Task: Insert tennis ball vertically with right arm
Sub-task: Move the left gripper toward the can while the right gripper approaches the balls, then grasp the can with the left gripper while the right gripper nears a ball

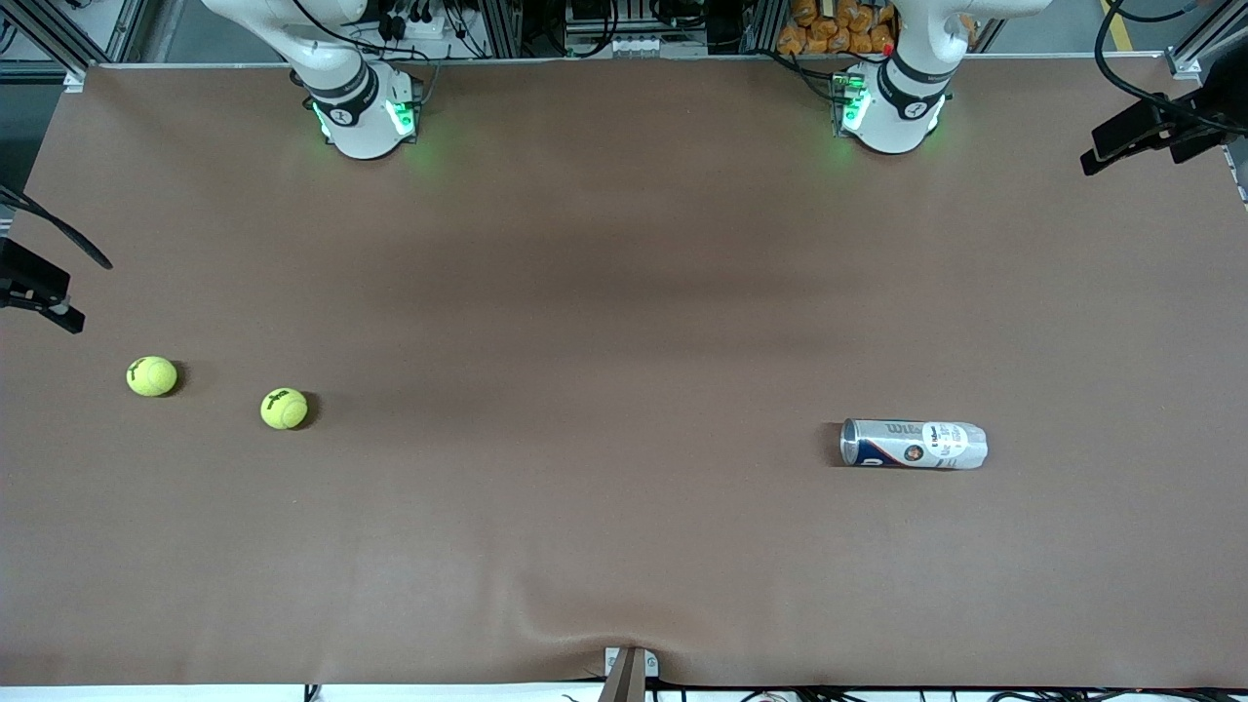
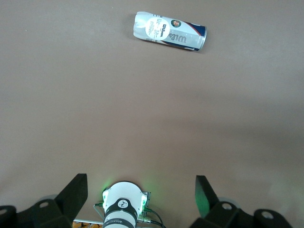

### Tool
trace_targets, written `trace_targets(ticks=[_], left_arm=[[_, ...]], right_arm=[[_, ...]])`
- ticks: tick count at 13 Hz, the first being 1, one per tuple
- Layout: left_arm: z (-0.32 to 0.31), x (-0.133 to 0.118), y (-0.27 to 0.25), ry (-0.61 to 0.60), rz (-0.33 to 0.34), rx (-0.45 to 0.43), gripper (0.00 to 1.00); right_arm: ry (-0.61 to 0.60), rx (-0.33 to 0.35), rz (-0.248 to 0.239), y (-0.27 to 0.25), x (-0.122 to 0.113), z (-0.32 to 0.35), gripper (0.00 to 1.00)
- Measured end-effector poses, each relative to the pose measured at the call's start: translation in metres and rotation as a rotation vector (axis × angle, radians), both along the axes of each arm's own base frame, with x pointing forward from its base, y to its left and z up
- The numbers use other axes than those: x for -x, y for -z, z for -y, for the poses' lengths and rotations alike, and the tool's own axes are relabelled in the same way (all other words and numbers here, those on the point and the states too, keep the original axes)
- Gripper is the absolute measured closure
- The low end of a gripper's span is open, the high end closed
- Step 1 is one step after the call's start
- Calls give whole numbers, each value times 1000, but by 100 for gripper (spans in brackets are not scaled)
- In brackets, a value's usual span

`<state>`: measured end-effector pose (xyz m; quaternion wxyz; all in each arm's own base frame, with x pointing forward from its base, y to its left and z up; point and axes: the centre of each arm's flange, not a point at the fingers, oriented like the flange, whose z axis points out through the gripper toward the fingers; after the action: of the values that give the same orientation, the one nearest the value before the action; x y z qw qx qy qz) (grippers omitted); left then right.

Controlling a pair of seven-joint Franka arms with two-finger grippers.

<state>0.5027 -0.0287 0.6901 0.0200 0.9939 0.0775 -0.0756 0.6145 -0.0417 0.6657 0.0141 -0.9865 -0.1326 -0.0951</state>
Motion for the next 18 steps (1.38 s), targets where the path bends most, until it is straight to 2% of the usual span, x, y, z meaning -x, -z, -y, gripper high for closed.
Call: trace_targets(ticks=[4, 6, 8, 11, 12, 15, 16, 18], left_arm=[[20, -12, 26, 48, -53, -5, 0], [27, -26, 51, 89, -99, -6, 0], [29, -36, 71, 112, -135, -6, 0], [31, -47, 93, 151, -172, -2, 0], [32, -52, 103, 180, -190, 3, 0], [47, -66, 143, 297, -257, -1, 0], [60, -69, 156, 340, -278, -27, 0], [94, -70, 175, 425, -311, -110, 0]], right_arm=[[24, 11, -5, 2, 1, 14, 0], [35, 9, -35, 6, 4, 21, 0], [39, 0, -127, 16, 12, 19, 0], [130, -19, -306, 32, 30, 4, 0], [173, -20, -332, 37, 32, -4, 0], [235, -20, -356, 59, 39, -9, 0], [248, -21, -346, 67, 40, -6, 0], [276, -27, -289, 95, 42, 5, 0]])
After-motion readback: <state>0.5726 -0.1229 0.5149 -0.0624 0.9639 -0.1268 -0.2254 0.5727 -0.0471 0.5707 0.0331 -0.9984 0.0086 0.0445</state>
